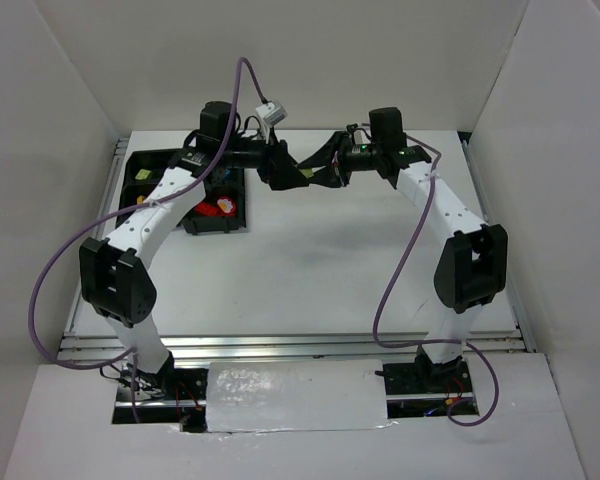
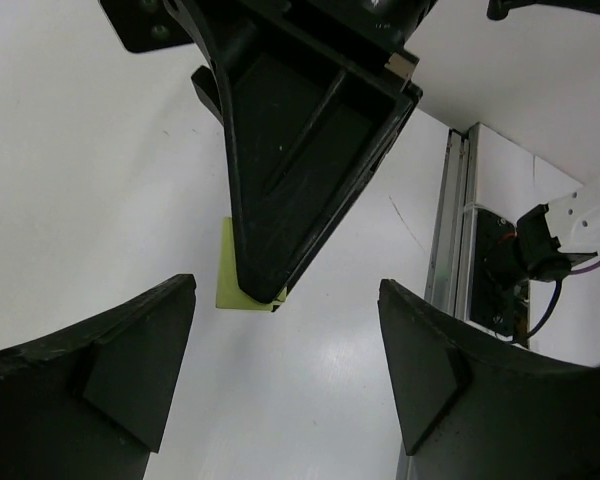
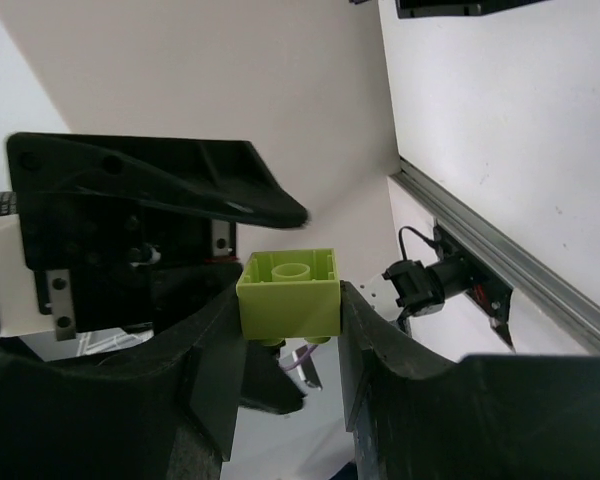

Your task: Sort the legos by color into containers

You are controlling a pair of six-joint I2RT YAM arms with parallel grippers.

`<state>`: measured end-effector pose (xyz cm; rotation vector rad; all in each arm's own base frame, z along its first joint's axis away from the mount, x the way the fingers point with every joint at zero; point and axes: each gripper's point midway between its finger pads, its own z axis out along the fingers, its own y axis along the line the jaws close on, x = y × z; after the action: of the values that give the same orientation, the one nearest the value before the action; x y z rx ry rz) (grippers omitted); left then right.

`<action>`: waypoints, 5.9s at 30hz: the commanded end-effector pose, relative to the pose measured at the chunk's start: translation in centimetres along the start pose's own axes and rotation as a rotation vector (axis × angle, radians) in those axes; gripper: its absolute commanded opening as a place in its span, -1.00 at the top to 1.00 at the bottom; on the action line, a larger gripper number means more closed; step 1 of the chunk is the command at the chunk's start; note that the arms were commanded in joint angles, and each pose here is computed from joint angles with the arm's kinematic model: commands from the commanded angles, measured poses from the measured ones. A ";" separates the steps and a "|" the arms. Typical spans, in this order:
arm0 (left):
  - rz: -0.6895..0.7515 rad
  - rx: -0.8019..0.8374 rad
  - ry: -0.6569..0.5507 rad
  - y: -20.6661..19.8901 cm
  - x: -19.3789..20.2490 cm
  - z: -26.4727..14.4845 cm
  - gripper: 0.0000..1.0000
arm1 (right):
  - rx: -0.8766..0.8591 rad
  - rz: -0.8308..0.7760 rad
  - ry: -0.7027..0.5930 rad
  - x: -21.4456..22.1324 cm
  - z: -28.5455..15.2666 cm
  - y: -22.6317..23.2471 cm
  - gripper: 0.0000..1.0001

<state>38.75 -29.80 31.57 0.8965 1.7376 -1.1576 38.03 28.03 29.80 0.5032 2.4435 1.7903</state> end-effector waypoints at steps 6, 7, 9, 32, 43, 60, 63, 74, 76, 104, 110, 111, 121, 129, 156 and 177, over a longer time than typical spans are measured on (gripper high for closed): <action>0.008 0.020 -0.020 0.2 -0.5 0.8 -0.54 | -0.108 -0.107 -0.064 0.1 -1.8 5.1 1.00; 0.005 0.020 -0.020 0.2 -0.5 0.9 -0.45 | -0.106 -0.104 -0.057 0.2 -1.7 5.1 1.00; 0.012 0.014 -0.029 0.5 -1.1 0.9 -0.27 | -0.101 -0.102 -0.053 0.2 -1.5 4.9 1.00; -0.044 0.077 -0.106 1.1 -2.8 0.0 1.00 | -0.144 -0.111 0.005 1.5 -0.8 5.4 0.59; -0.135 -0.092 -0.176 7.1 -2.1 -3.1 1.00 | -0.244 -0.127 -0.040 0.7 -3.0 5.2 -0.99; -0.787 -1.643 -0.066 35.3 12.0 -32.5 1.00 | 0.090 -0.280 -0.185 -2.0 -5.9 -1.9 -0.99; -0.790 -1.669 -0.070 35.7 12.7 -33.0 1.00 | 0.128 -0.283 -0.187 -2.6 -6.4 -2.5 -0.99; -0.756 -1.602 -0.088 36.3 12.3 -31.9 0.26 | 0.148 -0.242 -0.168 -4.0 -7.6 -4.7 -0.99; -0.760 -1.609 -0.098 36.4 12.0 -32.0 -0.14 | 0.147 -0.230 -0.166 -4.4 -7.7 -4.9 -0.99; -0.476 -1.232 0.199 16.4 7.0 -17.1 -0.99 | 0.451 -0.469 -0.525 -5.2 -14.8 -3.5 -0.99; -0.459 -1.222 0.204 14.8 7.4 -17.8 -0.99 | 0.443 -0.519 -0.570 -2.7 -16.2 -3.7 -0.99; -0.465 -1.226 0.211 14.5 7.3 -18.0 -0.99 | 0.441 -0.523 -0.570 -2.5 -16.2 -3.7 -0.99; -0.481 -1.268 0.106 9.0 6.9 -21.5 -0.99 | 0.479 -0.652 -0.677 2.9 -19.3 -4.8 -0.99; -0.424 -1.324 0.033 4.3 10.0 -25.3 -0.99 | 0.410 -0.732 -0.746 8.0 -21.2 -6.3 -0.99; -0.378 -1.374 -0.074 -0.5 11.4 -29.1 -0.99 | 0.402 -0.781 -0.760 11.1 -22.0 -7.0 -0.99; -0.232 -1.479 -0.454 -9.9 7.6 -37.6 -0.99 | 0.407 -0.925 -1.117 16.1 -30.6 -6.1 -1.00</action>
<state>17.69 3.34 37.08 -0.4385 1.7252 0.0474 14.29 4.22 36.95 0.1814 1.6872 0.4579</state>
